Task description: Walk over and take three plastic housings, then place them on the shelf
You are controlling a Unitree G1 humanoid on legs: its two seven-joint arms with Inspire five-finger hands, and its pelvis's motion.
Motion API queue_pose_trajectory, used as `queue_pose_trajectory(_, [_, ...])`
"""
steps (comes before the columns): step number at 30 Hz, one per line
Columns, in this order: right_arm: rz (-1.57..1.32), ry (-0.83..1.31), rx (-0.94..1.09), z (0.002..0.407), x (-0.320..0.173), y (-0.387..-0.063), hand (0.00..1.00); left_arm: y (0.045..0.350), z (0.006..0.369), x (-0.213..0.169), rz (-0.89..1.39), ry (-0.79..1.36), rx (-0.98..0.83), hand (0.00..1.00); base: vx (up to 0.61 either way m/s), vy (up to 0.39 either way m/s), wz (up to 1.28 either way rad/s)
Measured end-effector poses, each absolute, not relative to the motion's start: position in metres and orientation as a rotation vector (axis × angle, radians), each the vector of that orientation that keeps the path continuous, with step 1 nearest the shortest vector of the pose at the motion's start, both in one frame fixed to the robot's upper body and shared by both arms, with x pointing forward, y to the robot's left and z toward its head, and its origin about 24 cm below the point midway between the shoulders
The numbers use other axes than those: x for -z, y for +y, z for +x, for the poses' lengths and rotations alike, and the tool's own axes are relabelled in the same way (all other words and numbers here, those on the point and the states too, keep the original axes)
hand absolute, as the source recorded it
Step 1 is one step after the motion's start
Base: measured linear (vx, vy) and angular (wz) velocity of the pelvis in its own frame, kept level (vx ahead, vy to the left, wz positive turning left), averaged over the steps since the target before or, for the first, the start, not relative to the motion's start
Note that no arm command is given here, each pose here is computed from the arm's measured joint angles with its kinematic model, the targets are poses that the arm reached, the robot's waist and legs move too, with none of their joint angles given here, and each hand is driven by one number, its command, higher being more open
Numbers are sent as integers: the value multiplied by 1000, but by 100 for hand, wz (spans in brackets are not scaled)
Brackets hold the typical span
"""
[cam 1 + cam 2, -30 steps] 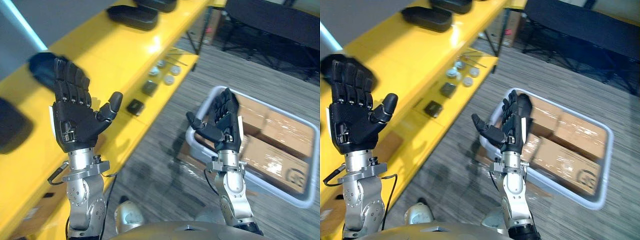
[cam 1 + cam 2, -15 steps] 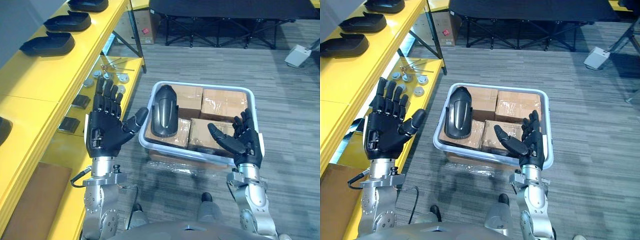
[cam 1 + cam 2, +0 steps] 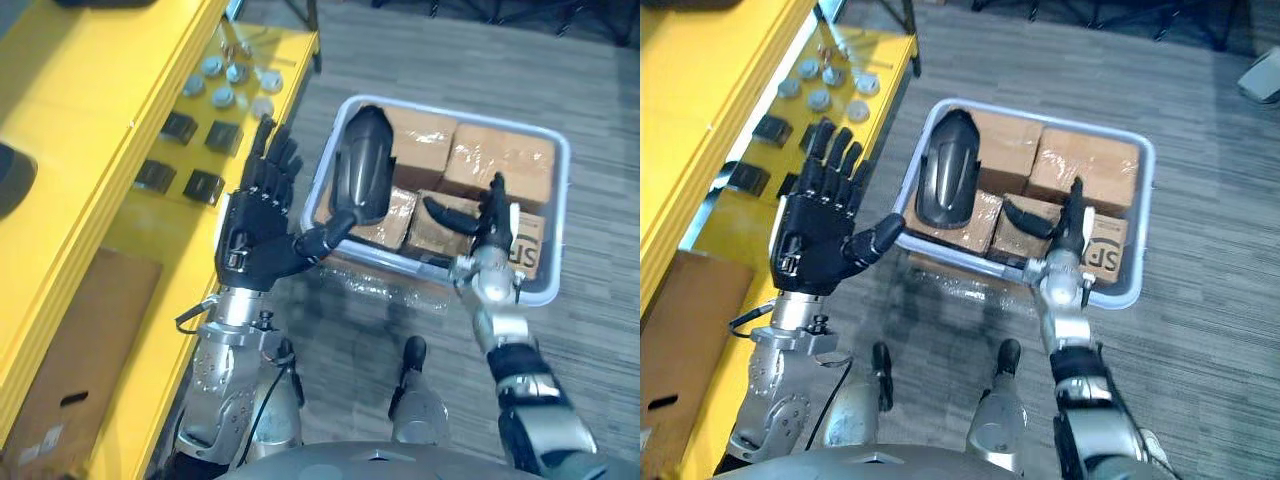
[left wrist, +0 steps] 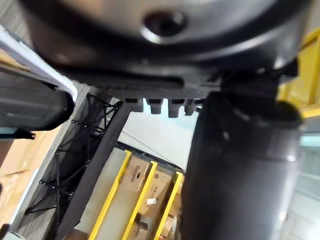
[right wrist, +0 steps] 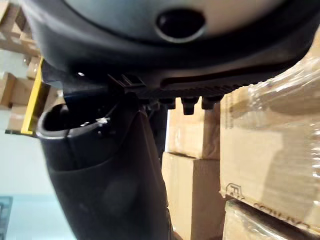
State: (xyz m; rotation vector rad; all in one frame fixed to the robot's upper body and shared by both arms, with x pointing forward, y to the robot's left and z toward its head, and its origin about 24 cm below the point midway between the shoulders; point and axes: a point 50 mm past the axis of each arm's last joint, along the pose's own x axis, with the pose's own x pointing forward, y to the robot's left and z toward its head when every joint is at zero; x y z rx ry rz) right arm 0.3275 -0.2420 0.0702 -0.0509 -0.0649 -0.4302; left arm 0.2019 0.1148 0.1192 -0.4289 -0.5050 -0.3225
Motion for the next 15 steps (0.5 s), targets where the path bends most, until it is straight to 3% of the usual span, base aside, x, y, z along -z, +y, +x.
queue_pose_trajectory(15, [-208, -129, 336, 364, -124, -248, 100, 112, 208, -110, -402, -461, 347, 100, -12, 10, 19])
